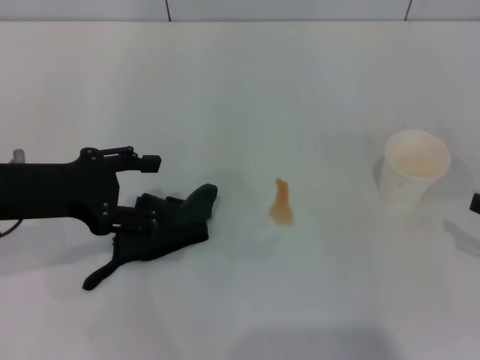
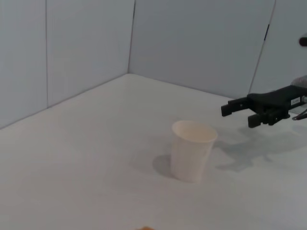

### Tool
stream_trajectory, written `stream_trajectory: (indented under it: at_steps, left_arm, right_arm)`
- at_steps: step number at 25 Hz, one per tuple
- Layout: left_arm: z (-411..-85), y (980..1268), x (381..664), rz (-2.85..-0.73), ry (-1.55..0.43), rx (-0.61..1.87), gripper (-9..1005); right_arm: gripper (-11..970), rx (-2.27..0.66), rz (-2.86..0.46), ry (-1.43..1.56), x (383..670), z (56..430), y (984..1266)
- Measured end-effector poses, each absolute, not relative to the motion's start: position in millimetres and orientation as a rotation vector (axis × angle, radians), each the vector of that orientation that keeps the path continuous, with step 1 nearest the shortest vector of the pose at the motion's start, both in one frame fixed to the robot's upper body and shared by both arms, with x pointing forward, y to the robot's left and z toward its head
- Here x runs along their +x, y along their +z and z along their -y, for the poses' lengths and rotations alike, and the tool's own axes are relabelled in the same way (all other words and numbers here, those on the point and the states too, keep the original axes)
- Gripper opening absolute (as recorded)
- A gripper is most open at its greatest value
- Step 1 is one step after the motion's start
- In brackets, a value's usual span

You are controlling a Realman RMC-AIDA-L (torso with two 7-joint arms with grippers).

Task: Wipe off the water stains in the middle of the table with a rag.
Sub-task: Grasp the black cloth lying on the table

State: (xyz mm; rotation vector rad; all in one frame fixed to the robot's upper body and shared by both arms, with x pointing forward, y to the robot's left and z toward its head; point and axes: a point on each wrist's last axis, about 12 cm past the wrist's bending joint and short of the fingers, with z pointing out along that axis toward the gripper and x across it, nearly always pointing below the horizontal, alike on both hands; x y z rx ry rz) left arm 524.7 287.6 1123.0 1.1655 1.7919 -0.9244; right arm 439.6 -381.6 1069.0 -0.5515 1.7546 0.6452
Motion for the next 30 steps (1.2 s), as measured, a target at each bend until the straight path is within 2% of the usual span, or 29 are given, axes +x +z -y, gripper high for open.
stream_trajectory:
  at_steps: [6,19,25,30]
  left_arm:
    - [-288,1124,525,-1.788,-0.924,1.156,881]
    - [-290,1126,527,-1.781,-0.911,1.15,881]
    - [-290,1126,528,-1.781,-0.9,1.148,881]
    - [-291,1127,529,-1.78,-0.895,1.146,881]
  right_arm:
    - [872,-0.643,-1.685,0.681,447,376,1090]
    - [871,-1.11,-1.678,0.779,505,299,1148]
    - [871,-1.184,-1.729,0.672,523,291,1161]
    - [870,-1.17,-1.727,0.611,529,299,1170]
